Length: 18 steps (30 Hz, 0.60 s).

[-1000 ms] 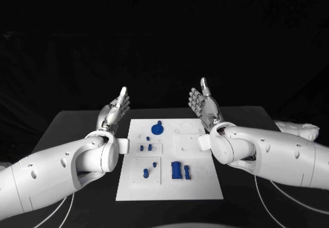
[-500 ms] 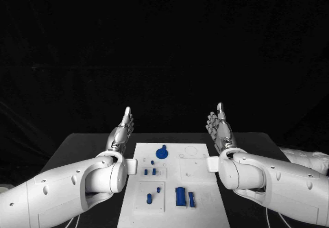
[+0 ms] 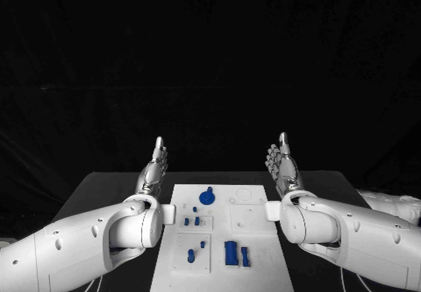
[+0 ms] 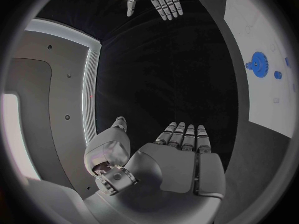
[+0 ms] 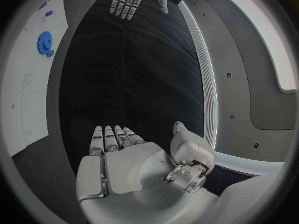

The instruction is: Assemble the parts on the task board

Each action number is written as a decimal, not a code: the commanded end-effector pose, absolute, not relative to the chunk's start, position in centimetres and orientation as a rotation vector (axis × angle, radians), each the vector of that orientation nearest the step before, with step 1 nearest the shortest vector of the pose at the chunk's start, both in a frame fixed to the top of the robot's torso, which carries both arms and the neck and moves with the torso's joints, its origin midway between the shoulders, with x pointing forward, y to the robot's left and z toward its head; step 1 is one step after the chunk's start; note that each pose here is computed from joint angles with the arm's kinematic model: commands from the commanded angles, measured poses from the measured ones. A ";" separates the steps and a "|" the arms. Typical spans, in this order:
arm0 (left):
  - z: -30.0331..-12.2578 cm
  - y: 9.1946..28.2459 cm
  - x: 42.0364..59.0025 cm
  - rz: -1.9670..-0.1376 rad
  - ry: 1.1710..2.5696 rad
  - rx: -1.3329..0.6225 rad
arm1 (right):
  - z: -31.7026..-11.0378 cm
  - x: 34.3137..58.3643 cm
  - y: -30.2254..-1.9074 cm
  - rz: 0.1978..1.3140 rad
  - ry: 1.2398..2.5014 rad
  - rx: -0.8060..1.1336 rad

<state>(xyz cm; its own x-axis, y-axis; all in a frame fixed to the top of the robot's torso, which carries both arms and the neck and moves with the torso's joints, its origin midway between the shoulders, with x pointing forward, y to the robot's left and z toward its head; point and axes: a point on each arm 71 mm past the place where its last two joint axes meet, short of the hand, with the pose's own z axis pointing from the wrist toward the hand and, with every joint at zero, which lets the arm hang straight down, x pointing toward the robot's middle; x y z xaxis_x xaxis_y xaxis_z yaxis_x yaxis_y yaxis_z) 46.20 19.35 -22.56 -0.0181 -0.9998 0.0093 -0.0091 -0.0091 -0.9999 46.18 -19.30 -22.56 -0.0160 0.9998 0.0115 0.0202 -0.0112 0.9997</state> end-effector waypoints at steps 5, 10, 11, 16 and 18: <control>-22.4 19.2 46.2 -1.229 1.218 -1.209 | -22.4 46.2 -19.2 1.229 1.218 1.209; -22.4 19.2 46.2 -1.229 1.218 -1.209 | -22.4 46.2 -19.2 1.229 1.218 1.209; -22.4 19.2 46.2 -1.229 1.218 -1.209 | -22.4 46.2 -19.2 1.229 1.218 1.209; -22.4 19.2 46.2 -1.229 1.218 -1.209 | -22.4 46.2 -19.2 1.229 1.218 1.209; -22.4 19.2 46.2 -1.229 1.218 -1.209 | -22.4 46.2 -19.2 1.229 1.218 1.209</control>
<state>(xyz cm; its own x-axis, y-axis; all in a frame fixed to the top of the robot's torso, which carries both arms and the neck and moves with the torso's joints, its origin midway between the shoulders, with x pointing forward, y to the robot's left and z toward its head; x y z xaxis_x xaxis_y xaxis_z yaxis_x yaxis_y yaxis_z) 46.20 19.36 -22.58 -0.0159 -0.9998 0.0099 -0.0119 -0.0097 -0.9999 46.18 -19.32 -22.56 -0.0122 0.9999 0.0110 0.0196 -0.0108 0.9997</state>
